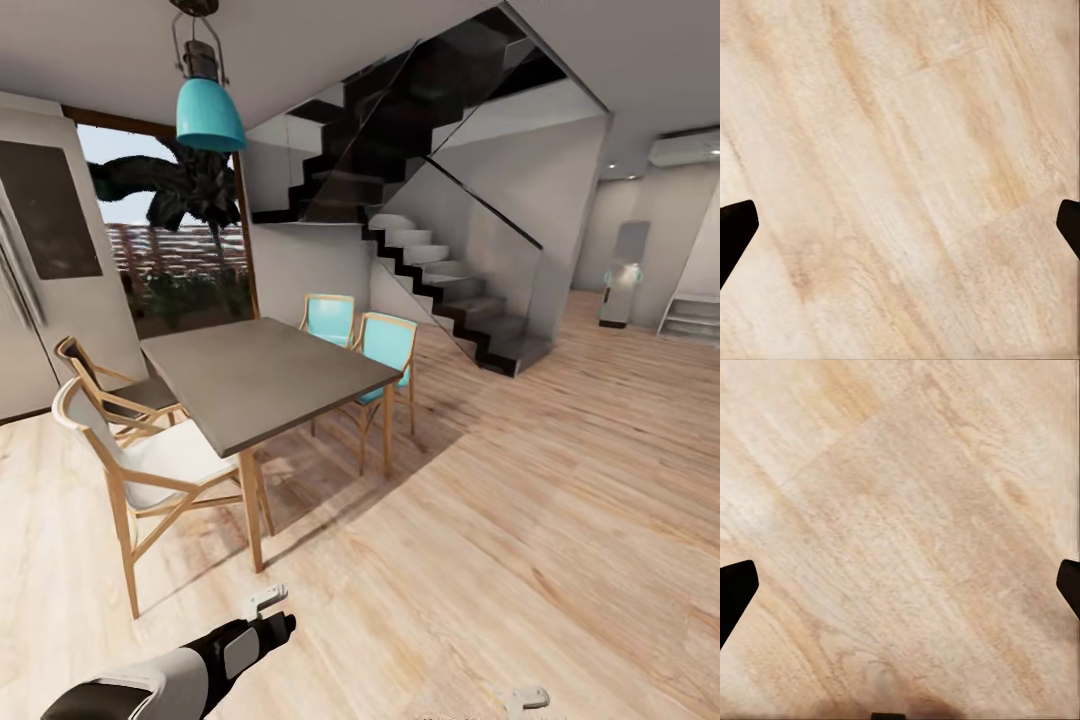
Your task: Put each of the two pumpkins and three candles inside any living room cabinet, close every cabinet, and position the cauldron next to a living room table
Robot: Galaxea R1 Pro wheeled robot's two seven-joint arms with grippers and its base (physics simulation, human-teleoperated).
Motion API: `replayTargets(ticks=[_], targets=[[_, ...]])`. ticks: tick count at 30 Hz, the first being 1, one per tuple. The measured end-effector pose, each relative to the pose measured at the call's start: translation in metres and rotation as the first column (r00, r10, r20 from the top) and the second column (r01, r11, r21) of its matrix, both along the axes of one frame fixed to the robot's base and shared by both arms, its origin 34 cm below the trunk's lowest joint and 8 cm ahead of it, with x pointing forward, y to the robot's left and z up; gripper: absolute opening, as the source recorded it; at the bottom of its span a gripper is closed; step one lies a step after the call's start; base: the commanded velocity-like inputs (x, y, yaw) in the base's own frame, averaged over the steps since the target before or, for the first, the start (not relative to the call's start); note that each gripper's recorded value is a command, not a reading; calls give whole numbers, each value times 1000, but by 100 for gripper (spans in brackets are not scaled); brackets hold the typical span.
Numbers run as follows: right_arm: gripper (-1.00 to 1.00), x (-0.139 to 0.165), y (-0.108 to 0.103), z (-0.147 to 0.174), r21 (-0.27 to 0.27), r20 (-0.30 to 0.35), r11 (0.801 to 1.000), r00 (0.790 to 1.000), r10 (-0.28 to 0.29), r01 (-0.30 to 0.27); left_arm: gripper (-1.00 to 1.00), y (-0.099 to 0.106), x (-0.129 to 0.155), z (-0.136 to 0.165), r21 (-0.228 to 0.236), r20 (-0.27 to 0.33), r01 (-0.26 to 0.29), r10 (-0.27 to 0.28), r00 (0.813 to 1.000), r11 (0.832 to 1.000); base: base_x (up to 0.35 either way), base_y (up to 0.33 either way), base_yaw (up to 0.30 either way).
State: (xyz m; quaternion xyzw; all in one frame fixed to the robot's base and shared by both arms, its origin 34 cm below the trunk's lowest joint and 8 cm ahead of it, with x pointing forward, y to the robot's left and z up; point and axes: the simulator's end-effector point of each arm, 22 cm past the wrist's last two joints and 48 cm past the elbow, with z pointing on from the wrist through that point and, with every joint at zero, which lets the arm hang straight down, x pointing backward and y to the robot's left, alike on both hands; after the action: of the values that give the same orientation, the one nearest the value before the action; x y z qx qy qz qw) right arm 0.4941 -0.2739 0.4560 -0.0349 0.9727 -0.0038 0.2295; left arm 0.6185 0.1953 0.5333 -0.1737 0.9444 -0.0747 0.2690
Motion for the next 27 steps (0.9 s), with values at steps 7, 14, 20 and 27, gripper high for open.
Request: replayTargets(ticks=[7, 14, 20, 27], targets=[[100, 0, 0, 0, 0, 0, 1000, 1000, 0, 0, 100, -1, 0, 0, 0, 2, 1, -1, 1000, 1000, 1, 0, -296], [100, 0, 0, 0, -2, 1, 1000, 1000, 3, -3, 100, -13, -1, 1, -13, 0, 10, -10, 1000, 1000, 0, 0, -296], [100, 0, 0, 0, -2, 1, 1000, 1000, 3, -3, 100, -14, -1, 1, -14, 0, 11, -11, 1000, 1000, 0, 0, -296], [100, 0, 0, 0, -3, 1, 1000, 1000, 2, -2, 100, -13, -1, 1, -13, 1, 11, -11, 1000, 1000, 42, 25, -295]])
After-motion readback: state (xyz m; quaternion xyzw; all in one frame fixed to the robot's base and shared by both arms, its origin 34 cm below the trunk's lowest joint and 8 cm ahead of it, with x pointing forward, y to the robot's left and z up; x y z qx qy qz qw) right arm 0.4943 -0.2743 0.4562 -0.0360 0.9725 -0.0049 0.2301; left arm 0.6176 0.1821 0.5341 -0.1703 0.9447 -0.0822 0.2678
